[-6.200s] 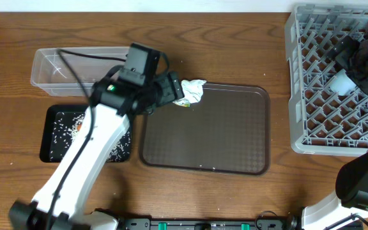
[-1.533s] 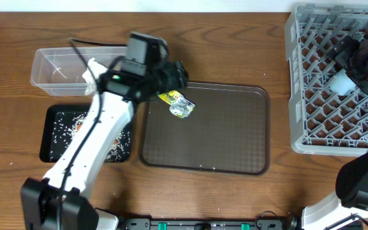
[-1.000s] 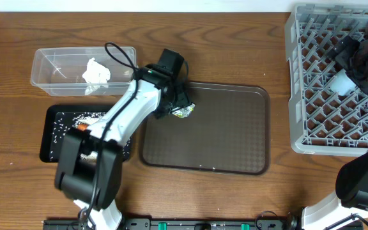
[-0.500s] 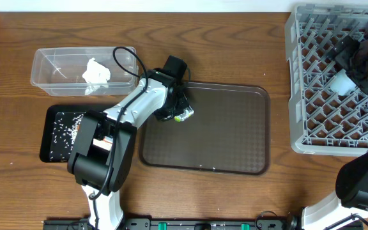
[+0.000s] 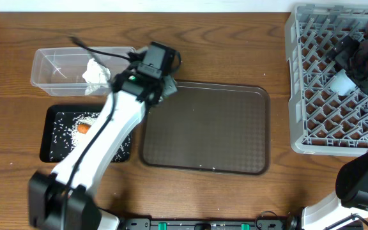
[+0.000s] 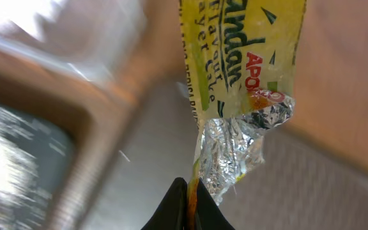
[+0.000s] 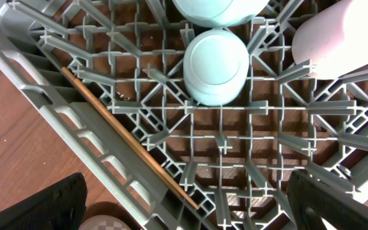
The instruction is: Sort waste into correct bins and load items into the dishwasher rack
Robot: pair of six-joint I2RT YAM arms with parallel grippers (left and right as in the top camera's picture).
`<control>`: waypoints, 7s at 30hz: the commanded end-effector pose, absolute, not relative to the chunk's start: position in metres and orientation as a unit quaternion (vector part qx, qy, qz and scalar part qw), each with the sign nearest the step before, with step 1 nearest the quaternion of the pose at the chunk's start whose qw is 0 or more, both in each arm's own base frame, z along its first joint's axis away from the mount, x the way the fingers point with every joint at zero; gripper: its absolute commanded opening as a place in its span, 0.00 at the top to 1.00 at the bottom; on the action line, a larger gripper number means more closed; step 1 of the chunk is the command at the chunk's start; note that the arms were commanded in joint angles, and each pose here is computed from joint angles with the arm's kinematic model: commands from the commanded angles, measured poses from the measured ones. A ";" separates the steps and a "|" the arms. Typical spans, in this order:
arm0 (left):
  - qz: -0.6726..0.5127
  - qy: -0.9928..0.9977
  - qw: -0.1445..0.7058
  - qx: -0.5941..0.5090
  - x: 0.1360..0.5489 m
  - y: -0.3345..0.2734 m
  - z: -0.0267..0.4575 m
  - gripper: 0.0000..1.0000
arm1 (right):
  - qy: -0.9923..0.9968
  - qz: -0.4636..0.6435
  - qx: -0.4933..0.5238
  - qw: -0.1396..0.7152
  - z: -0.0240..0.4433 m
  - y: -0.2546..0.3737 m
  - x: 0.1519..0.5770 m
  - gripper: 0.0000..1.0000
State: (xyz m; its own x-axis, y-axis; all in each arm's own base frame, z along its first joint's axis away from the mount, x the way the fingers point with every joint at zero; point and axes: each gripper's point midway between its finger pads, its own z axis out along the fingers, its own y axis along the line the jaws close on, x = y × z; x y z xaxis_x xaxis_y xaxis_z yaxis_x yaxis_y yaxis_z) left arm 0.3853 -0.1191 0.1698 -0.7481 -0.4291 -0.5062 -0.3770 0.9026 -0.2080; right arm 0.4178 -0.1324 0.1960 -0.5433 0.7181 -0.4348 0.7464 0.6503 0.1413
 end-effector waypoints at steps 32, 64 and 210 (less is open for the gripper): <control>0.032 0.812 0.337 -0.475 0.423 0.065 0.175 0.26 | 0.877 -0.027 0.420 0.233 0.196 -0.128 0.419 0.01; -0.020 0.875 0.166 -0.454 0.184 0.020 0.214 0.01 | 0.877 -0.027 0.420 0.233 0.196 -0.128 0.419 0.01; -0.071 0.753 0.652 -0.060 0.244 0.001 0.140 0.01 | 0.812 0.021 0.195 0.550 0.227 -0.037 0.349 0.01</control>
